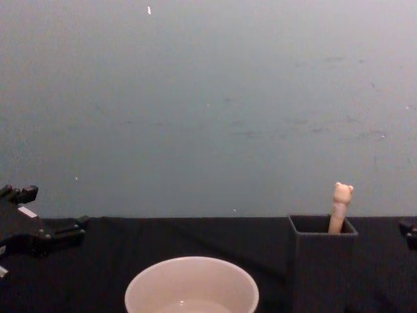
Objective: Pick up the stirring spoon with one hand, stir inside the cup, then place it back in its original position.
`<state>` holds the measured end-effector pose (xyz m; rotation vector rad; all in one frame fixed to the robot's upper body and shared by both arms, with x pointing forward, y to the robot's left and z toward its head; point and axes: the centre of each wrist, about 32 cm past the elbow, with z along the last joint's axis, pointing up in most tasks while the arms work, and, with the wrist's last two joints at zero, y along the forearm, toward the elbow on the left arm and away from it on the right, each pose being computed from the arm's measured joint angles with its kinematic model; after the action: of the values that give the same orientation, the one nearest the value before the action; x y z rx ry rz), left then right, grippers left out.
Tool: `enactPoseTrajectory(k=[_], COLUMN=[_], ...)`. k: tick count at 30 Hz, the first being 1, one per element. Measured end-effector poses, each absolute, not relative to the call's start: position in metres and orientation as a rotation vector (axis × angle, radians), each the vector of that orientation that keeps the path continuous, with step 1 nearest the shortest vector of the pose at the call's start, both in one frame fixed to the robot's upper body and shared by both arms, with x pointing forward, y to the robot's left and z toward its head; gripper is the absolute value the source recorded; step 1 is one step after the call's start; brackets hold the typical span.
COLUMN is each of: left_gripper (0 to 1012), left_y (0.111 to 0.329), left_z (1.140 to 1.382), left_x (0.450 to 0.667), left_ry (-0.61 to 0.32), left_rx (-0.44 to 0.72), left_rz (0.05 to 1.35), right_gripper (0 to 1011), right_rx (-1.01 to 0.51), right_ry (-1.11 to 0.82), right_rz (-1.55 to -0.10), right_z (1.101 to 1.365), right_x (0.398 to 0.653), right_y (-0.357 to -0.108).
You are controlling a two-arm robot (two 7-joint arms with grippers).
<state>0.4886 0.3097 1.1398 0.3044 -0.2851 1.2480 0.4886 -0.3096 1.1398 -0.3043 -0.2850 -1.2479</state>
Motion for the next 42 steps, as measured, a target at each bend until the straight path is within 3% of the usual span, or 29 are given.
enactPoseTrajectory(k=[42], left_gripper=[1001], left_y=[0.3097], left_z=[1.1398], left_x=[0.4886], left_ry=[-0.285], left_rx=[0.304], left_rz=[1.248], right_gripper=[1003], right_rx=[-0.293], right_ry=[-0.288], right_rz=[-1.244], right_z=[1.1423], right_x=[0.4897], right_y=[-0.3109])
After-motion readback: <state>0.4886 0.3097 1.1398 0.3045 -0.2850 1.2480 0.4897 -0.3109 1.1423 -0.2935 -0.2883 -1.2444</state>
